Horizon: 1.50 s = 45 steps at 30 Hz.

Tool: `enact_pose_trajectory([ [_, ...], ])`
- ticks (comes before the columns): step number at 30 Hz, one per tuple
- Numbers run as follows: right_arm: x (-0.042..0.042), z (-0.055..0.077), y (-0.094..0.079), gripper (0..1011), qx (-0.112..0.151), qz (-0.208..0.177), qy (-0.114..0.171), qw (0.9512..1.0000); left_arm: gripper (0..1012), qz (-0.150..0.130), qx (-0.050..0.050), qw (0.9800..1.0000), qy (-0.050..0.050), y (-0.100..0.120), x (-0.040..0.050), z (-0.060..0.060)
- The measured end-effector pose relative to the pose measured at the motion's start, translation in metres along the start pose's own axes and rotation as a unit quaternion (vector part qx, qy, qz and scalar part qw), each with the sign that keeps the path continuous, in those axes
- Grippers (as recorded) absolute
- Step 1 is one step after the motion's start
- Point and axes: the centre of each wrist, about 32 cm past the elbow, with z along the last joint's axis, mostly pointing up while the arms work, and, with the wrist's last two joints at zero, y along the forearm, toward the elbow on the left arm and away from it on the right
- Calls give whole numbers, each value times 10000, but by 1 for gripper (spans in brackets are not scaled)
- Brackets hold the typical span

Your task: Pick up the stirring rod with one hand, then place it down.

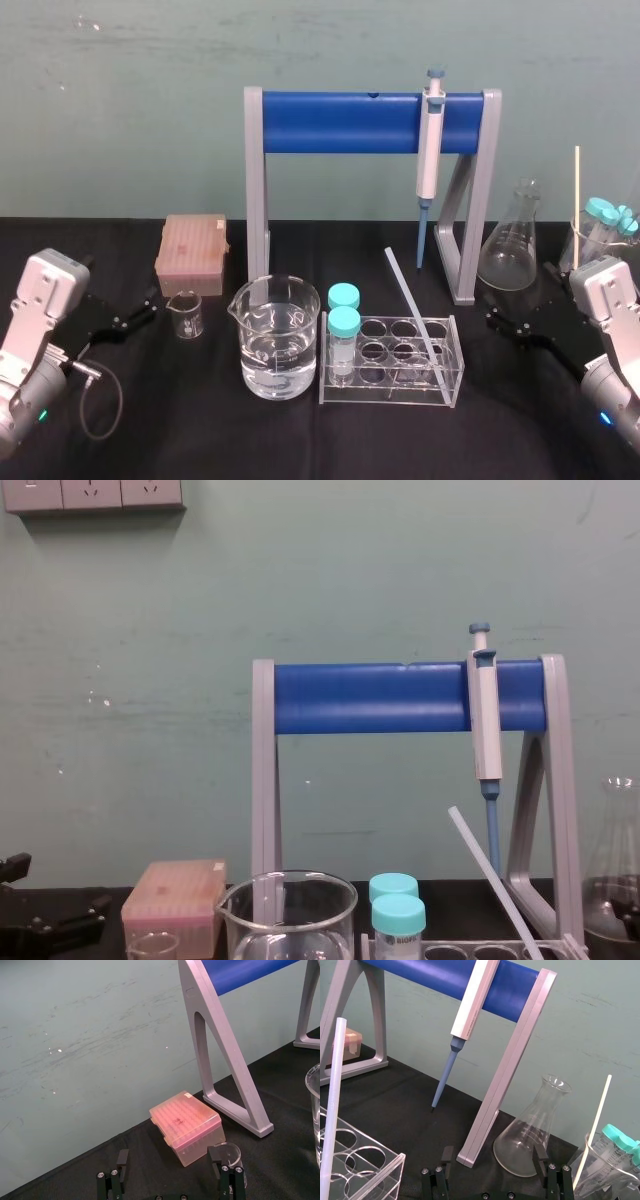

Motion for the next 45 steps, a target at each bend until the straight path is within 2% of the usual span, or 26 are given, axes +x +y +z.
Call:
enact_pose_trajectory([
  [45,0,0,0,1003,0,0,0,10000,1000,0,0,10000,0,0,0,0],
])
